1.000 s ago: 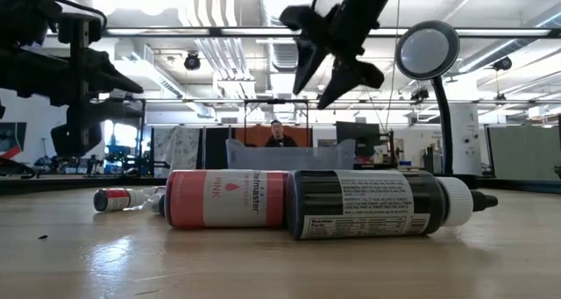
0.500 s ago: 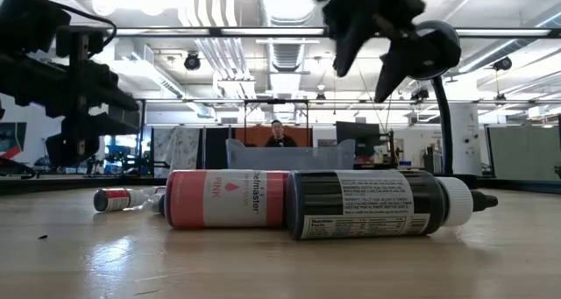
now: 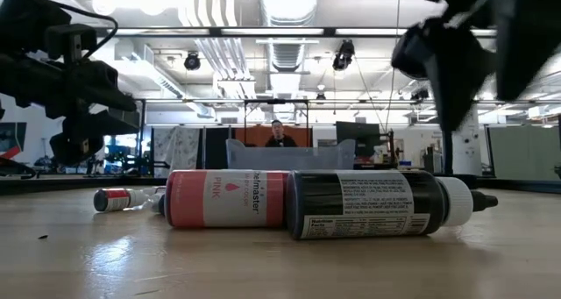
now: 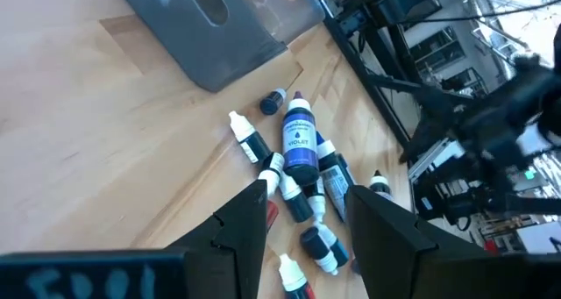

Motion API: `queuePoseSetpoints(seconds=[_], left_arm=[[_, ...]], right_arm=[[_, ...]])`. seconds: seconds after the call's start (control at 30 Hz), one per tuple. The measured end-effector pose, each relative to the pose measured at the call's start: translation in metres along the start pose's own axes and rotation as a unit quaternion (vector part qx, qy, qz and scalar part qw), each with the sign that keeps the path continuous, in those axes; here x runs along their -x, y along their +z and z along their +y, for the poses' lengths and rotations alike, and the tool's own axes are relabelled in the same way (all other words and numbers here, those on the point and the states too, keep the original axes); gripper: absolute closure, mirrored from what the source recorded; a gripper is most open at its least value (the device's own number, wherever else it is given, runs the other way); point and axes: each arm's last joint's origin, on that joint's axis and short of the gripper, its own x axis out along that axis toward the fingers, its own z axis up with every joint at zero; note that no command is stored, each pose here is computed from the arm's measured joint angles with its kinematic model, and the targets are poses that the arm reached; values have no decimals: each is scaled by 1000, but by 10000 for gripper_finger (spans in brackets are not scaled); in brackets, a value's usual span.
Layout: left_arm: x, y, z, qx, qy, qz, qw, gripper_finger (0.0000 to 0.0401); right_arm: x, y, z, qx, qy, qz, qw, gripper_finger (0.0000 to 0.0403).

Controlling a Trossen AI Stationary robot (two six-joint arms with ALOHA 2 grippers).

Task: Pick & Place food coloring
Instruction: Put the large black food coloring bottle into the bin

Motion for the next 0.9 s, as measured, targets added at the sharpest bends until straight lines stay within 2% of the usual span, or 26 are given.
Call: queuePoseSetpoints(seconds=[0.17,0.4,0.73,0.9], left_arm=[[0,0,0,14,0,0,1000,270],[0,0,1,14,3,2,1000,270],[0,0,1,17,4,3,1000,270],[0,0,1,18,4,3,1000,270]], right_arm=[[-21,1,0,-29,-26,-2,999,170],[-38,1,0,-31,-38,-5,999,170],[-47,-2,-2,-31,-53,-2,998,172],[-49,-5,-2,-25,-54,3,998,196]])
